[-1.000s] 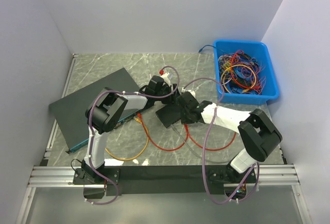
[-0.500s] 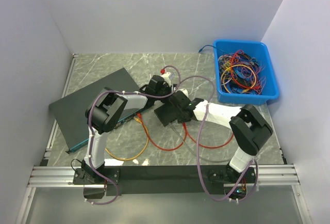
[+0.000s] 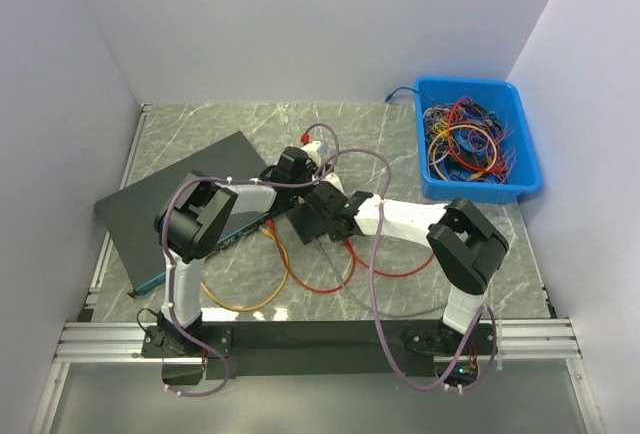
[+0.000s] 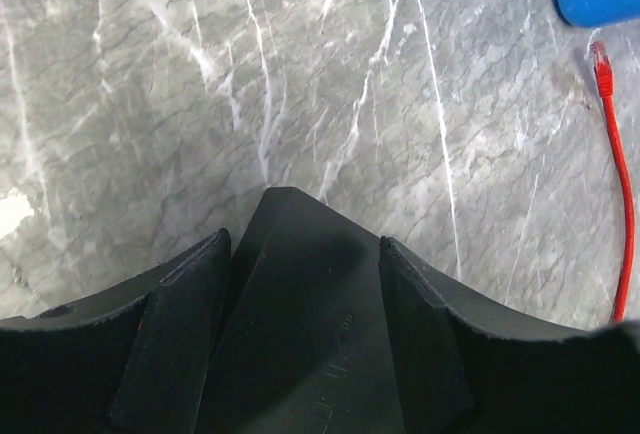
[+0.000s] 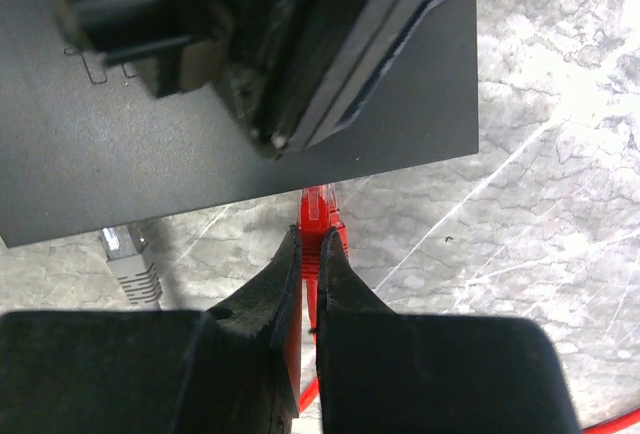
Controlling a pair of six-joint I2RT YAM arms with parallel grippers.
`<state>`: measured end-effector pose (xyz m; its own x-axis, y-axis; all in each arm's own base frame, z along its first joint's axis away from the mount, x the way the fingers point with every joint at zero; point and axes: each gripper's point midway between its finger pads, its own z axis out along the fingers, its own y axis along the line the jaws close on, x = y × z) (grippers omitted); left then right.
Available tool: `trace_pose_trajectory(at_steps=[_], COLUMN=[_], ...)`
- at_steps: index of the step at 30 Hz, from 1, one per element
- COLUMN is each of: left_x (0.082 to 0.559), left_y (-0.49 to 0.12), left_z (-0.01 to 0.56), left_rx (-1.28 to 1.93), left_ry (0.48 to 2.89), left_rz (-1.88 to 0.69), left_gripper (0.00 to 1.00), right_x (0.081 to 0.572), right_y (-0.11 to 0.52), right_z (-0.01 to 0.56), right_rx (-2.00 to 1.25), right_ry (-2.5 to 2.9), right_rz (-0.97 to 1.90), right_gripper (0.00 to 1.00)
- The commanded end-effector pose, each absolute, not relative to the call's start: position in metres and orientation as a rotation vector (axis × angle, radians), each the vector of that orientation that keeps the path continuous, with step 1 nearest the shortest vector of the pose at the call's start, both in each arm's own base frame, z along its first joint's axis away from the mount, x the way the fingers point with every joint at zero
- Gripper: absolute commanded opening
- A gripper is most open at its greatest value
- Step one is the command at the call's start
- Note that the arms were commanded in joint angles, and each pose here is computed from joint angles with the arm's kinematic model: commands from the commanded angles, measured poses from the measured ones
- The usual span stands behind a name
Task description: Insert the plug into the switch port
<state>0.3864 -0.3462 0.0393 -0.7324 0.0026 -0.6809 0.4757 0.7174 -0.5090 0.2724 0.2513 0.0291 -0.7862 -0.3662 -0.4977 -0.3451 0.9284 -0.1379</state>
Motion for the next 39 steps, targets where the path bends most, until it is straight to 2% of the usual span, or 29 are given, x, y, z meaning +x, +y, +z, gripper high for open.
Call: trace_pose_trajectory(at_steps=[1,23,30,39], left_x=[0.348,0.327,0.328,0.319], left_y=[-0.331,-0.320,-0.326,-0.326], left_z=[0.005,-0.004,-0.006,-0.014], left_rx=[0.365,0.457,0.483,0.476], left_ry=[2.416,2.450,2.454,2.468], left_rz=[-0.883,-0.873,-0.901,-0.936], left_gripper=[0.67,0.65,0.64,0.64], right_x=[0.292,0.311,0.334,0.345], right_y=[0.271,0.308,0.295,0.312], right_z=[0.036,0.058,0.063,0.069], right_rx=[-0.490,-0.663,-0.617,-0.566], right_ry=[2.473,2.344,2.321,2.287], right_rz=[-0.016,0.123,0.007,0.093], right_gripper=[0.00,0.00,0.00,0.00])
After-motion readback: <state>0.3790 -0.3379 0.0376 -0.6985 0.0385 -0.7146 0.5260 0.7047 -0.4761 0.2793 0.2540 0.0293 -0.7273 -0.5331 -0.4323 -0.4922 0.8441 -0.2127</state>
